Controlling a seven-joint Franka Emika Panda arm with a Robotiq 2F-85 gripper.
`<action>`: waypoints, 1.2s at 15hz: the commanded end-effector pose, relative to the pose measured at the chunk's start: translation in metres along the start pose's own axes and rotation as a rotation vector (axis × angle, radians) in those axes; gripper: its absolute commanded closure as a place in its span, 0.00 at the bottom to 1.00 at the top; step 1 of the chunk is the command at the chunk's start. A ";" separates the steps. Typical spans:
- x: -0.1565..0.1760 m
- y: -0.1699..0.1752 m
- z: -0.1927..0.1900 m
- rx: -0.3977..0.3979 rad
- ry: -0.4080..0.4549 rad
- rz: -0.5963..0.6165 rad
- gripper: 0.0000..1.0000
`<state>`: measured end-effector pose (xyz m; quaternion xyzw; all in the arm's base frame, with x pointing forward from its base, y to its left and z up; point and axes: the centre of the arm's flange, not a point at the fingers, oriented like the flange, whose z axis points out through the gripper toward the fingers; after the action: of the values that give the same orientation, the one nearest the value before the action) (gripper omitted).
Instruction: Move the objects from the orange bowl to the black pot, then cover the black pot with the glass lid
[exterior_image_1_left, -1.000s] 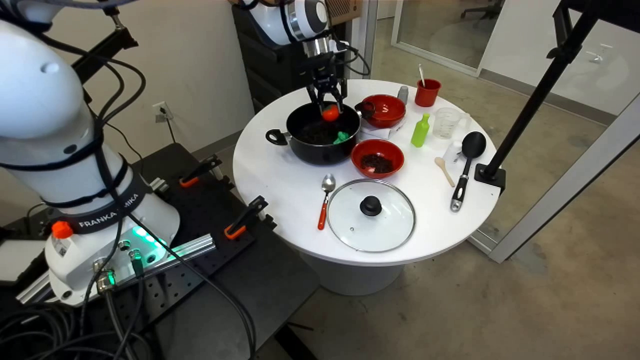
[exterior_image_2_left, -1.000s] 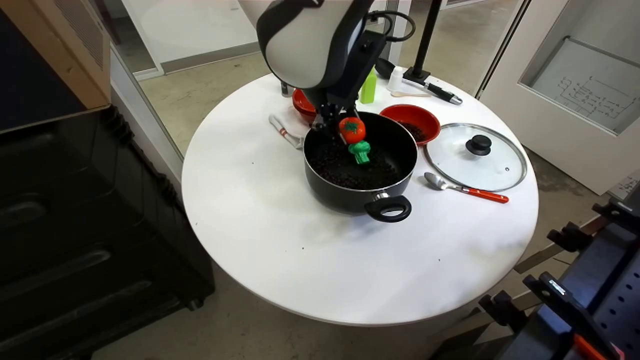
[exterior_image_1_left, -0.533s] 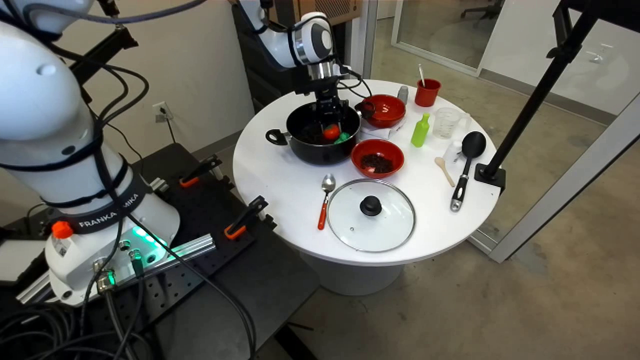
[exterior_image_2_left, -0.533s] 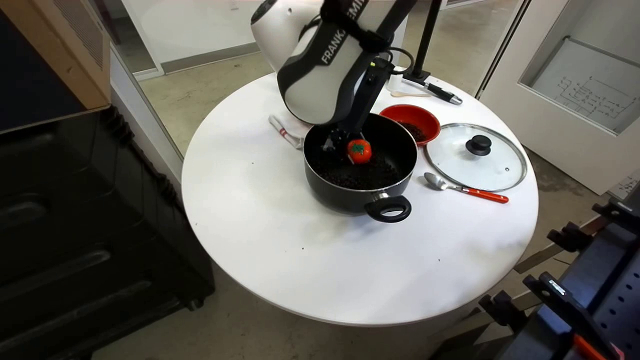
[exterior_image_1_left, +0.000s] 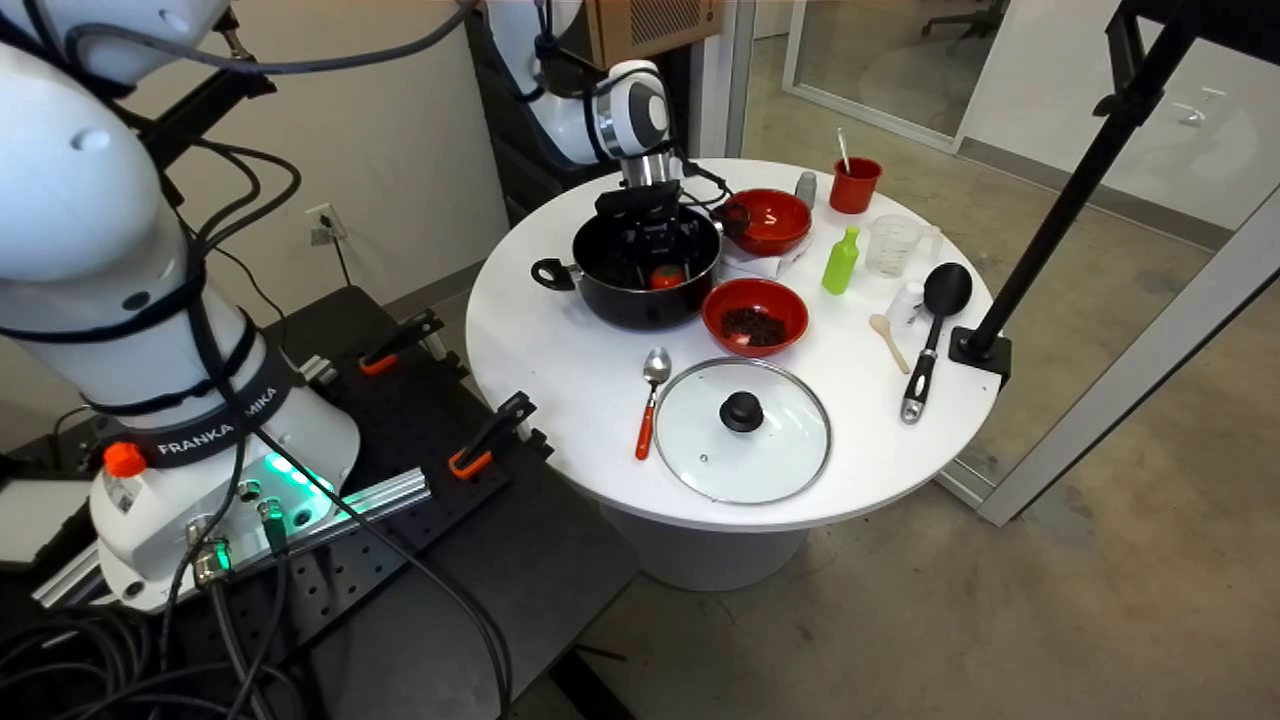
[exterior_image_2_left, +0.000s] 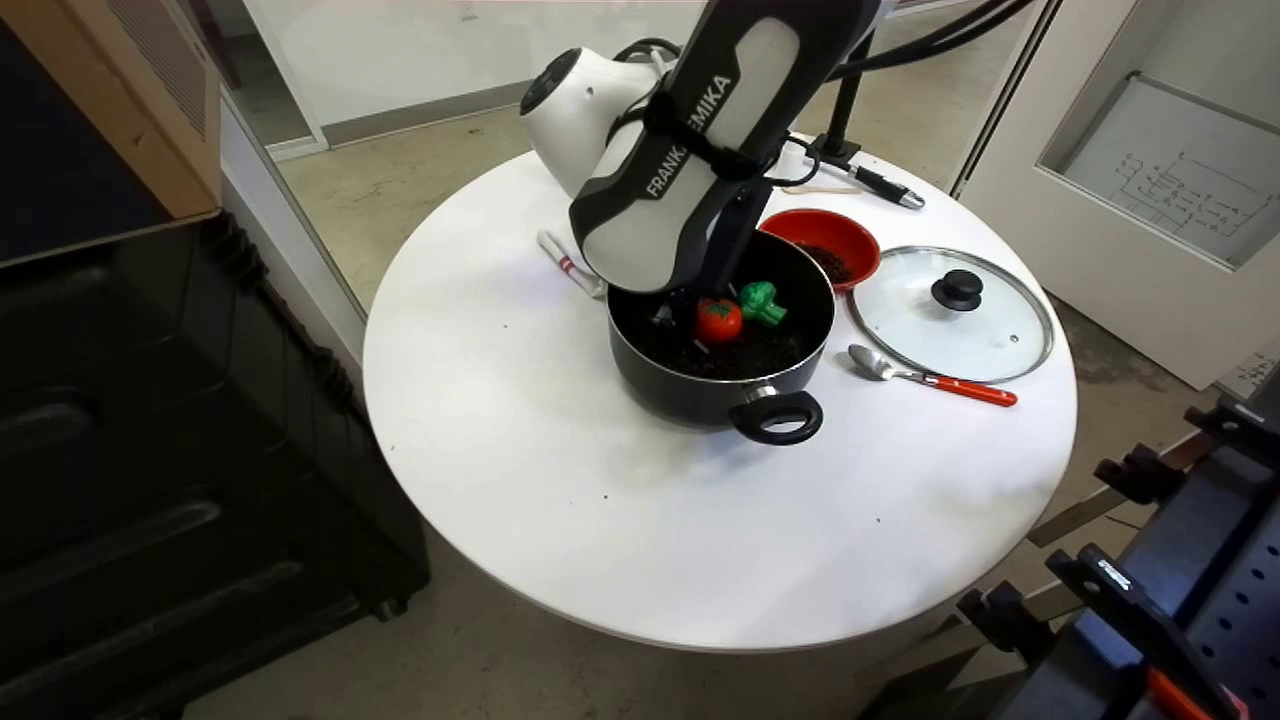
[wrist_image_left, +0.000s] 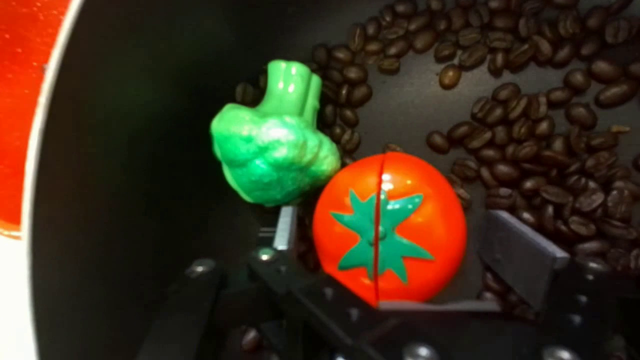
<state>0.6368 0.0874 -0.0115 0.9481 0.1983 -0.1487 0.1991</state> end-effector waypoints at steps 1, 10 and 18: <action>0.005 0.002 0.003 -0.011 0.000 -0.028 0.00; -0.060 0.050 -0.063 0.039 0.007 -0.020 0.00; -0.121 0.104 -0.115 0.071 0.063 -0.067 0.00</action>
<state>0.6257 0.0314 0.1384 0.9511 0.2201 -0.1320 0.1719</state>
